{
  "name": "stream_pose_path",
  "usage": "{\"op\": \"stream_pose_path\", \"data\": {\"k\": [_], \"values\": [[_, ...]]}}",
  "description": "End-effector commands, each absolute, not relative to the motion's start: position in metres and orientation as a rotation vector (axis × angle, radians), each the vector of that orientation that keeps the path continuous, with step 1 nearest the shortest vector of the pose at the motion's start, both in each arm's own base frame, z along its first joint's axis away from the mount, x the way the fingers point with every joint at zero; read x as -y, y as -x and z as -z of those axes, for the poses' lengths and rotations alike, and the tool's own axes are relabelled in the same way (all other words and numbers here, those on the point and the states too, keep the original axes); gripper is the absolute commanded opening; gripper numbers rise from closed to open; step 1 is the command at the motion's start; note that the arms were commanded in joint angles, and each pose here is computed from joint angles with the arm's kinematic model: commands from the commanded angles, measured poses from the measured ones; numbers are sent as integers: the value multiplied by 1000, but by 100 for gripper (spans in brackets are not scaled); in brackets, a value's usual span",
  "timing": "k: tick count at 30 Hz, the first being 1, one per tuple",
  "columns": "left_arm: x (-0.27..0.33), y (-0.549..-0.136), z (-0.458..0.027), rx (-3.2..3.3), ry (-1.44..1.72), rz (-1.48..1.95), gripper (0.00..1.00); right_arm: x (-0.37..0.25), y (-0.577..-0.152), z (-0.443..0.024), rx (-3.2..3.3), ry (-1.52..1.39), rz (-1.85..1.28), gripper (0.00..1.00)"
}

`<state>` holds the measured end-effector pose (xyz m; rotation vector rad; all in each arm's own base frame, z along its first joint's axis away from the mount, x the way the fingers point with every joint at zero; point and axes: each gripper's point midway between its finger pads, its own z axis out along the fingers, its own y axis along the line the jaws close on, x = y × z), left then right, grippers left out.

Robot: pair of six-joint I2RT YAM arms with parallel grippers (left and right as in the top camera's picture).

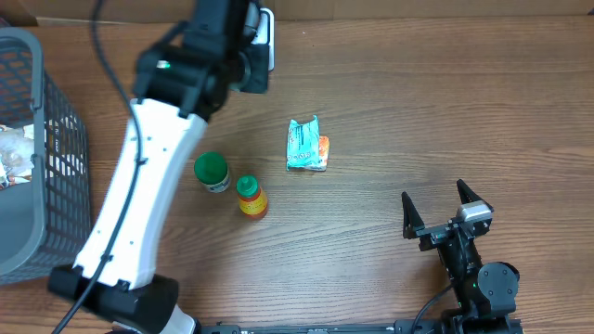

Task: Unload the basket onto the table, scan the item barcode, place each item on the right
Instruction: 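Place the green wipes pack on top of the orange packet, then reach into the basket and grasp the clear dried-mushroom bag with the left gripper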

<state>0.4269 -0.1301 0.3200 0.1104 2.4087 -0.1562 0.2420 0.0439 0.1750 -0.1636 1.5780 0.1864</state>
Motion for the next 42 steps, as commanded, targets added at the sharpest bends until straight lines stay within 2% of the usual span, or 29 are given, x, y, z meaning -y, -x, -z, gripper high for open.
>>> {"op": "stream_pose_path", "data": {"k": [1, 5, 10, 13, 18, 29, 42], "values": [[56, -418, -385, -2240, 114, 82, 67, -42, -243, -173, -1578, 152, -178, 100], [-38, -403, -403, -2163, 428, 1, 77, -42, -243, -173, -1578, 152, -178, 100], [-156, -370, -396, -2091, 799, -126, 75, -42, -243, -173, -1578, 152, -178, 100], [-216, -350, -377, -2065, 992, -170, 74, -42, -243, -173, -1578, 152, -178, 100], [-277, -340, -323, -2117, 1162, -170, 72, -42, -243, -173, -1578, 152, -178, 100], [-320, -386, -185, -2390, 1154, -114, 73, -42, -243, -173, -1578, 152, -178, 100], [-327, -422, -104, -2524, 978, -47, 74, -42, -243, -173, -1578, 152, -178, 100]]}}
